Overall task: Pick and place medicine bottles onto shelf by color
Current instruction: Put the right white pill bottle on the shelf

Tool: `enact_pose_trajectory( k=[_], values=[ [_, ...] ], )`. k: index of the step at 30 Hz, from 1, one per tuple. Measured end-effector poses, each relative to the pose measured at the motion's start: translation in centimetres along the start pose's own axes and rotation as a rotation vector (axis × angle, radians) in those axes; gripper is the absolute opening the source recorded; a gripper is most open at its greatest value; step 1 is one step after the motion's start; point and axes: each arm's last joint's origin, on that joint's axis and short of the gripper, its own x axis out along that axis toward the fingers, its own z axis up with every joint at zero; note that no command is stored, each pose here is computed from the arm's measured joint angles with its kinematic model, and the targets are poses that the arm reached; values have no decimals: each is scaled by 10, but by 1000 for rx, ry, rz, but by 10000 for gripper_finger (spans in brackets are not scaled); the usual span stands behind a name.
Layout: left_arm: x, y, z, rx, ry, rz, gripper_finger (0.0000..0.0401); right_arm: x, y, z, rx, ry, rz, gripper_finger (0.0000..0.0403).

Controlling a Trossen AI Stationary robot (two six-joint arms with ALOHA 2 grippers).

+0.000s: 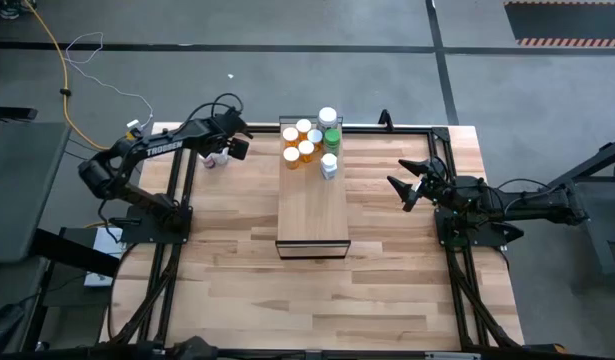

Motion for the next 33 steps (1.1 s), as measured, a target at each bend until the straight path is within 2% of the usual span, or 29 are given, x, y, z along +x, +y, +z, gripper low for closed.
enact_pose_trajectory(
  k=[16,20,25,33],
  values=[
    [3,-1,2,-36,-9,15,310,0,0,0,0,0,0,337],
    [13,-5,-2,-13,41,50,310,0,0,0,0,0,0,337],
    [27,-17,-7,26,44,158,310,0,0,0,-1,1,0,337],
    [45,-26,-13,64,129,146,310,0,0,0,-2,3,-1,337]
  ],
)
